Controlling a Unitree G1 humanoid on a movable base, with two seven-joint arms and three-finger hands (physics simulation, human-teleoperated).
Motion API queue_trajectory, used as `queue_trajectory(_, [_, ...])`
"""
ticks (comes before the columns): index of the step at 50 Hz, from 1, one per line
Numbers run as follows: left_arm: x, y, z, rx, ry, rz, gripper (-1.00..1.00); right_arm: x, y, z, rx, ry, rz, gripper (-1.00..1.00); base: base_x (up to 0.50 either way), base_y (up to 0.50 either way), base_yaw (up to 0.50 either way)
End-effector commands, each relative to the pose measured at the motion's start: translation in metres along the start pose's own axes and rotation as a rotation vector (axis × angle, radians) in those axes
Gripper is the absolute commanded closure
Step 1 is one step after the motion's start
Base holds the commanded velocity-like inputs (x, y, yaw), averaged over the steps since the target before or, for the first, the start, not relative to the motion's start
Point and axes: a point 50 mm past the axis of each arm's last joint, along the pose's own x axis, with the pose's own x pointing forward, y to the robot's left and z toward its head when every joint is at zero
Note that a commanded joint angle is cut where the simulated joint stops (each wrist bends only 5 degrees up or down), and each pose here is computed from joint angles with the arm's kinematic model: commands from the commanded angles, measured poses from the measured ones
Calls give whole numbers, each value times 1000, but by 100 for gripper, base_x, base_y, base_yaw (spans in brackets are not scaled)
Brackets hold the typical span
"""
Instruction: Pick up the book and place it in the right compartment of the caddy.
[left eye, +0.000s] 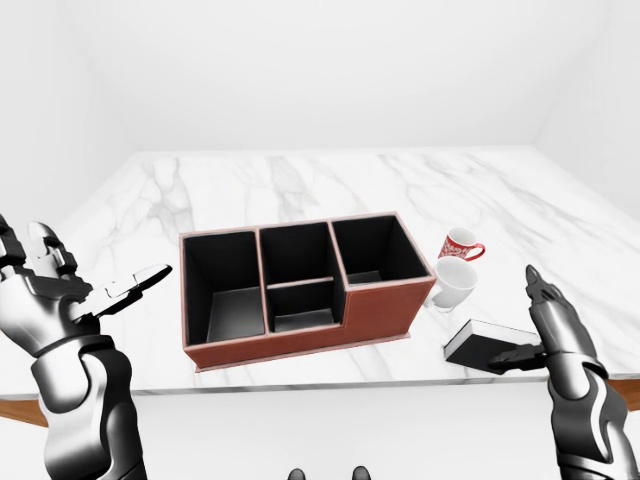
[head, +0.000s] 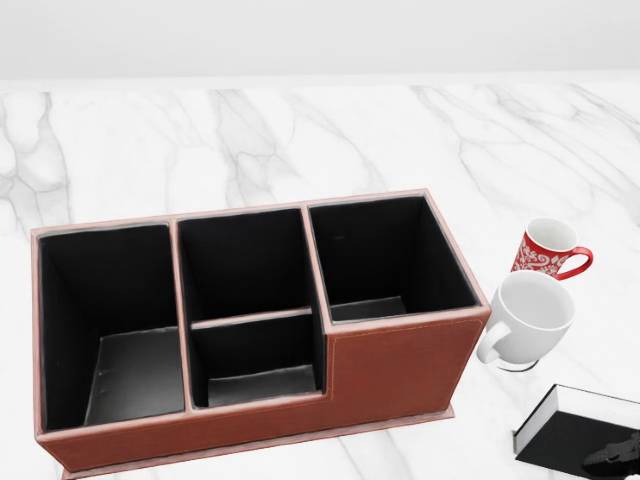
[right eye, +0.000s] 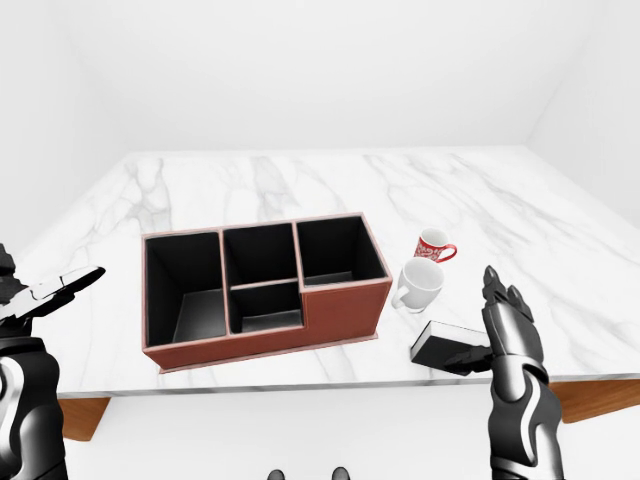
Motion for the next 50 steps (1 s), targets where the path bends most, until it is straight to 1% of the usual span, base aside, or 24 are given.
queue_trajectory(1, [0, 0, -1, 1, 4, 0, -100, 16, 13, -12, -78, 53, 20, -100, 0, 0, 0])
queue_trajectory(12, [0, 0, -2, 2, 7, -1, -100, 19, 18, -16, -103, 68, 34, -100, 0, 0, 0])
queue_trajectory(17, [-1, 0, -2, 2, 7, -2, -100, 19, 24, -20, -110, 84, 68, -100, 0, 0, 0])
queue_trajectory(22, [-1, 0, -1, 1, 5, -1, -100, 11, 39, -28, -129, 107, 169, -100, 0, 0, 0])
queue_trajectory(24, [-1, 0, 0, 0, 1, -1, -100, 10, 41, -30, -127, 118, 181, -100, 0, 0, 0])
queue_trajectory(26, [0, 0, 0, 1, 2, 0, -100, 7, 47, -33, -136, 127, 218, -100, 0, 0, 0])
queue_trajectory(36, [0, 1, 2, -2, -8, 2, -100, 12, 56, -42, -132, 166, 238, -100, 0, 0, 0])
queue_trajectory(38, [0, 1, 2, -3, -8, 2, -100, 9, 56, -40, -122, 157, 252, 100, 0, 0, 0])
queue_trajectory(50, [0, 0, 2, -2, -10, 2, -100, 9, 55, -38, -116, 151, 254, 100, 0, 0, 0])
